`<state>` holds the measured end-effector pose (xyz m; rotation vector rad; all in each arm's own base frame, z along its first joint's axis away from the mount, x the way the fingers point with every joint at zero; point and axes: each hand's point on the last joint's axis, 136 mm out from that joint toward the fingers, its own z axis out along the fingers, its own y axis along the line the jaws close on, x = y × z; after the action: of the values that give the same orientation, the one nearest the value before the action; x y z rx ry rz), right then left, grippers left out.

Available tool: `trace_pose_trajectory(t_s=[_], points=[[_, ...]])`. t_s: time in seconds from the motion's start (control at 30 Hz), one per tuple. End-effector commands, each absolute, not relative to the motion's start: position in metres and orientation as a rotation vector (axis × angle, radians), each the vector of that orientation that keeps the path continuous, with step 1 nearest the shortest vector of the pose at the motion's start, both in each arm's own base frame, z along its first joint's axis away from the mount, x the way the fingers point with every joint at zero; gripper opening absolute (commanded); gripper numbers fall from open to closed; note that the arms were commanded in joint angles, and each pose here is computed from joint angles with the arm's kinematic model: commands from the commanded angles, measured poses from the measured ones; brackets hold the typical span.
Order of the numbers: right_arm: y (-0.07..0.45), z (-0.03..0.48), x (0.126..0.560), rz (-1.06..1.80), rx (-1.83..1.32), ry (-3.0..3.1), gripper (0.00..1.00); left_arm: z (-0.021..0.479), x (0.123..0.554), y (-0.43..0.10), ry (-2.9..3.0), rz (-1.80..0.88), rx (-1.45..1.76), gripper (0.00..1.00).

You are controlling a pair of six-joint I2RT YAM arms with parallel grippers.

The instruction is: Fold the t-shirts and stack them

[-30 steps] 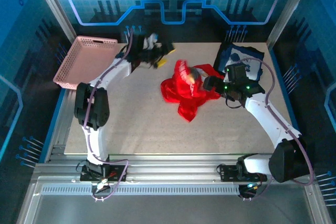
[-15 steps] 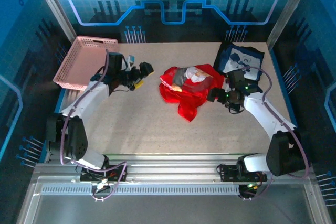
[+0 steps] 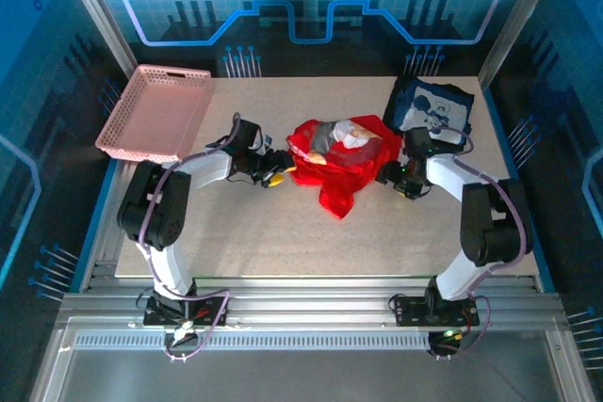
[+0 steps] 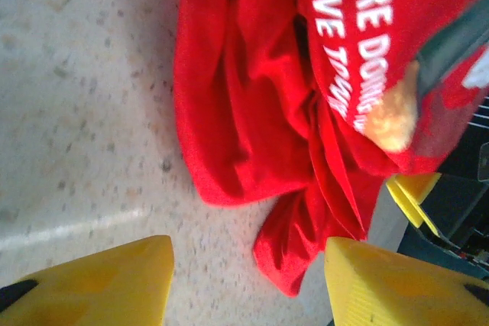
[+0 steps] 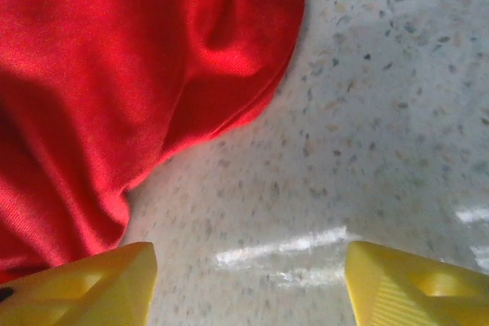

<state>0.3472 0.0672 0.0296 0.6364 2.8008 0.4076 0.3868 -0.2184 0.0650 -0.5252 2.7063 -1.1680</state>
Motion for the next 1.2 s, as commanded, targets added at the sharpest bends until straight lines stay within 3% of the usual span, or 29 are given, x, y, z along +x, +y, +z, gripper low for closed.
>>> trace_pose_trajectory(t_s=[0.0,0.3,0.77,1.17], points=[[0.064,0.027,0.378,0.433,0.712,2.734,0.64,0.064,0.406,-0.235,2.688,-1.197,-0.493,0.49],[0.058,0.018,0.408,0.422,0.793,2.731,0.59,0.041,0.416,-0.261,2.744,-1.216,-0.486,0.42],[0.057,0.022,0.46,0.448,0.831,2.714,0.44,0.031,0.417,-0.258,2.778,-1.147,-0.491,0.0],[0.047,0.028,0.479,0.417,0.831,2.749,0.41,0.056,0.421,-0.254,2.719,-1.155,-0.443,0.0]])
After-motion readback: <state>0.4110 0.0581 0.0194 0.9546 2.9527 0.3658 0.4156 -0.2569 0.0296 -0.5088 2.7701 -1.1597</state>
